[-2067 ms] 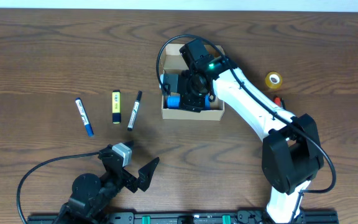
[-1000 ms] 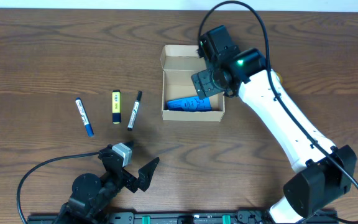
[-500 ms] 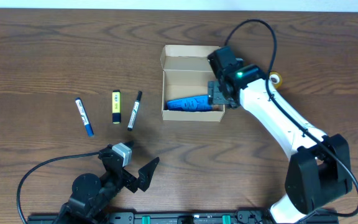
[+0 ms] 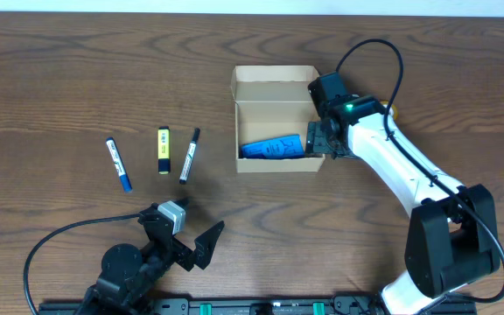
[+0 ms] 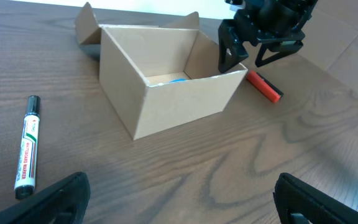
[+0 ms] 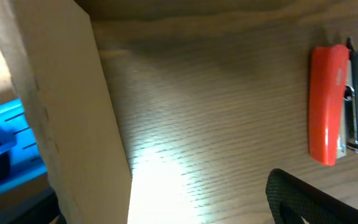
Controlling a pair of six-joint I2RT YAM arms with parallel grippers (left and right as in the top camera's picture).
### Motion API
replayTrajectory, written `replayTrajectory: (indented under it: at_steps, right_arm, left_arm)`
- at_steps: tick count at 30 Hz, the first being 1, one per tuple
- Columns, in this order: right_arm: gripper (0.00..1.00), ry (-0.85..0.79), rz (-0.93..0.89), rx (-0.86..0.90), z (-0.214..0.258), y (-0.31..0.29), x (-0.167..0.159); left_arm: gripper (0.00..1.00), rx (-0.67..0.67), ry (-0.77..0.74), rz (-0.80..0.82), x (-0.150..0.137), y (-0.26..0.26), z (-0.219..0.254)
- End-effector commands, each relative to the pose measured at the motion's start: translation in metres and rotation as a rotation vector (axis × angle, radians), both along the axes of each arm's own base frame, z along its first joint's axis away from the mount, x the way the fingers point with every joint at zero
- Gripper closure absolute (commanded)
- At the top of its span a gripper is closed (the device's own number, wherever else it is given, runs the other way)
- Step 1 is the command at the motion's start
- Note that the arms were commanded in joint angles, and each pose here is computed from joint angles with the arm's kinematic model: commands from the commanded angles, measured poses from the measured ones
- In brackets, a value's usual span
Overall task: Pack container
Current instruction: 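Move the right gripper to the red stapler and grasp it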
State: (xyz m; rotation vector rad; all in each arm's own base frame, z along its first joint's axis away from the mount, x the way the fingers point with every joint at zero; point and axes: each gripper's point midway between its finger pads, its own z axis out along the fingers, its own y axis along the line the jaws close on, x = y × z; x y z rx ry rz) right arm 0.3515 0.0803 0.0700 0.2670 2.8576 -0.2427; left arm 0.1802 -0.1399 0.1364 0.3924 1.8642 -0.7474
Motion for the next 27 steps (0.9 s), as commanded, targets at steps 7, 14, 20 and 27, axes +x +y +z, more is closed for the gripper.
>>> replayTrajectory:
  at_steps: [7, 14, 20, 27]
  right_arm:
    - [0.07, 0.024, -0.026, -0.026, -0.001, -0.013, -0.004]
    - [0.04, -0.037, 0.023, -0.016, 0.058, -0.013, -0.004]
    - [0.01, -0.251, 0.035, 0.034, 0.136, -0.024, -0.004]
    - [0.01, -0.261, -0.077, -0.004, 0.155, -0.086, -0.021]
  left_arm:
    - [0.05, 0.011, 0.014, 0.004, 0.0, 0.0, -0.01]
    - [0.05, 0.011, 0.014, 0.004, 0.0, 0.0, -0.01]
    - [0.05, 0.011, 0.014, 0.004, 0.0, 0.0, -0.01]
    - [0.05, 0.011, 0.014, 0.004, 0.0, 0.0, -0.01]
